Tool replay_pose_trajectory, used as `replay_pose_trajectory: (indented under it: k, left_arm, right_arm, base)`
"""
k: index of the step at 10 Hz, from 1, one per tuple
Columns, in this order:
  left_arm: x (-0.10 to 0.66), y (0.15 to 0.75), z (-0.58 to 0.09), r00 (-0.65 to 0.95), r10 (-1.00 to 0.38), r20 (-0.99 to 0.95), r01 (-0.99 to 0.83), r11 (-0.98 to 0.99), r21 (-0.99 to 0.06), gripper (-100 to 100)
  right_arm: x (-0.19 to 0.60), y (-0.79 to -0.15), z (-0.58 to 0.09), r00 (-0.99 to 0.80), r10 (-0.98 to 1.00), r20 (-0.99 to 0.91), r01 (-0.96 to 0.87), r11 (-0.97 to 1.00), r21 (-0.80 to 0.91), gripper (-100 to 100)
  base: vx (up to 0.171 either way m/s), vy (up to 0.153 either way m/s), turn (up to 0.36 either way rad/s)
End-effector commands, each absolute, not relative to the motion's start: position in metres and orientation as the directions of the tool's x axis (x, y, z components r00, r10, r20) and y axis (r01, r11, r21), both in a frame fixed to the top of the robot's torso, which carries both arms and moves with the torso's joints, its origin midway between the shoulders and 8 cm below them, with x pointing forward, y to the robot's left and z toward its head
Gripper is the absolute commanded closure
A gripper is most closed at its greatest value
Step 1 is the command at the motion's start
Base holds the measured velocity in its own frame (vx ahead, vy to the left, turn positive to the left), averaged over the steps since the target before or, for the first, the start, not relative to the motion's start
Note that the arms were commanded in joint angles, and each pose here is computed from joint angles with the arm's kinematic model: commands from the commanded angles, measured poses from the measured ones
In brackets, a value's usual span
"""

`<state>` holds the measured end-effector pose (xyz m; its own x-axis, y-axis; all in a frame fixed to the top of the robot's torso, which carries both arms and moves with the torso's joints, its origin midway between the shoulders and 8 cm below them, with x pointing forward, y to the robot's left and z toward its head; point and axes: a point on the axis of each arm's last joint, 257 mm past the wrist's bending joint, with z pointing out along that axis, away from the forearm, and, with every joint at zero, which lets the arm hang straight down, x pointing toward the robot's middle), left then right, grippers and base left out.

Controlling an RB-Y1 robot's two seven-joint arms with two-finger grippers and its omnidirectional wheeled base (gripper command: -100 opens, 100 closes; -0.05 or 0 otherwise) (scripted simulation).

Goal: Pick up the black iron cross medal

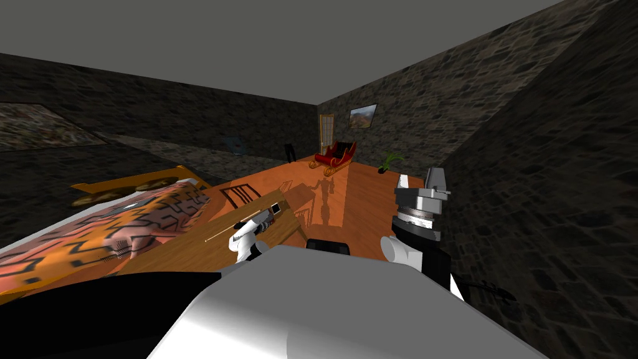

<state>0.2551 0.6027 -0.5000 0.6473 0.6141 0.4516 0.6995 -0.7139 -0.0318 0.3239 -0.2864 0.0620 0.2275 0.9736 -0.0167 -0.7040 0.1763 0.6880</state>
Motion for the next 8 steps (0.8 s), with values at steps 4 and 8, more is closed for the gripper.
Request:
replay_pose_trajectory:
  k: [4,8]
  left_arm:
    - [0.2578,0.5992,-0.5059,0.631,0.631,0.452,0.718,-0.695,-0.031,-100]
    - [0.2595,0.5967,-0.5098,0.619,0.642,0.452,0.730,-0.683,-0.031,-100]
  right_arm:
    - [0.3240,-0.2864,0.0620,0.227,0.974,-0.017,-0.704,0.176,0.688,0]
    - [0.3239,-0.2864,0.0620,0.227,0.974,-0.017,-0.704,0.176,0.688,0]
  base:
    - [-0.008,-0.008,-0.026]
    - [-0.015,-0.015,-0.048]
